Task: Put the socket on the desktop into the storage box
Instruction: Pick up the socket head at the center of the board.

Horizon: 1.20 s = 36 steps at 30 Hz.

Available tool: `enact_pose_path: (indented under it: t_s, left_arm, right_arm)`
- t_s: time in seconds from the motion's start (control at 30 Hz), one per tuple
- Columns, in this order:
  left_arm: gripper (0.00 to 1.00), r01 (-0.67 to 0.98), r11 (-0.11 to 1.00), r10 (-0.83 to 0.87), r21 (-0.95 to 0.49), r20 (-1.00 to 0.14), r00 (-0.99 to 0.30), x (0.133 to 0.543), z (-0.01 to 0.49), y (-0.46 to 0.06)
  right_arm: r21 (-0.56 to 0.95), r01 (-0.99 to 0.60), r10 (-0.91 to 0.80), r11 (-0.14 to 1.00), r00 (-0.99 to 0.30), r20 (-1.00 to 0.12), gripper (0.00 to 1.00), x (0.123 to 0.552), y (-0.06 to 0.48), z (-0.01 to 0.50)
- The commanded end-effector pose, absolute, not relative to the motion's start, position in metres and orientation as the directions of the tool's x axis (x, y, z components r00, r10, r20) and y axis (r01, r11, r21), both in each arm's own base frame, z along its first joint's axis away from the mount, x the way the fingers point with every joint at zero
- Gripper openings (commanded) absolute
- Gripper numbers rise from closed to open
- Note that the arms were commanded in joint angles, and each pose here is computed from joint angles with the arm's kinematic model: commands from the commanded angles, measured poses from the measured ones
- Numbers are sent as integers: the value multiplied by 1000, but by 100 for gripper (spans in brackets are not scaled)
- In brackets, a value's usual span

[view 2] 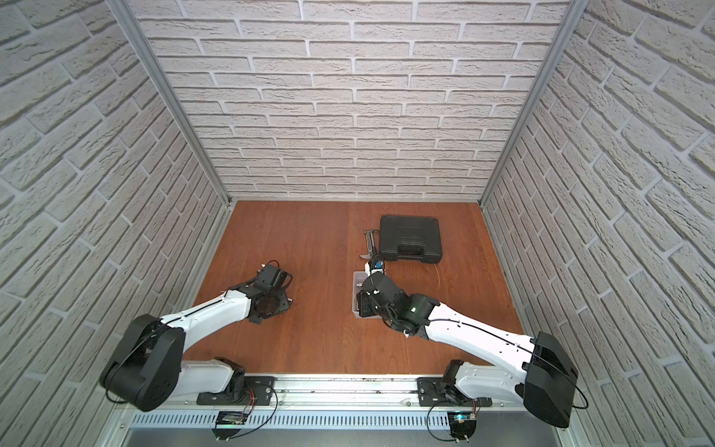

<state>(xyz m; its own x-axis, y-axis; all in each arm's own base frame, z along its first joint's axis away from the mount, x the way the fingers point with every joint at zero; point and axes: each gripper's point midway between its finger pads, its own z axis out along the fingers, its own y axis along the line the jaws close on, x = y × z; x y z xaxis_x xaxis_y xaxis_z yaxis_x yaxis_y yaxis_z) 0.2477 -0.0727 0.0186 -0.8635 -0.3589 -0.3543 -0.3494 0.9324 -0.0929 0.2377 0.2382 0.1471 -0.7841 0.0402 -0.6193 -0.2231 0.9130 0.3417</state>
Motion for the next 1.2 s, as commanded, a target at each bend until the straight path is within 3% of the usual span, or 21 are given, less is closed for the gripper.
enact_pose_path:
  t_s: [0.0, 0.67, 0.93, 1.17]
  left_arm:
    - [34, -354, 929, -370, -109, -339, -865, 248, 18, -75]
    - [30, -386, 919, -391, -77, -297, -871, 231, 7, -68]
    - [18, -383, 920, -390, -82, -303, -870, 232, 12, -69]
    - [0, -386, 919, -391, -84, -330, -859, 233, 27, -65]
  right_arm:
    - [349, -208, 65, 914, -772, -632, 31, 241, 237, 148]
    - [343, -189, 77, 920, -772, -632, 31, 240, 233, 147]
    - [342, -183, 85, 922, -764, -639, 31, 240, 229, 150]
    - [349, -183, 91, 919, -763, -640, 31, 240, 229, 150]
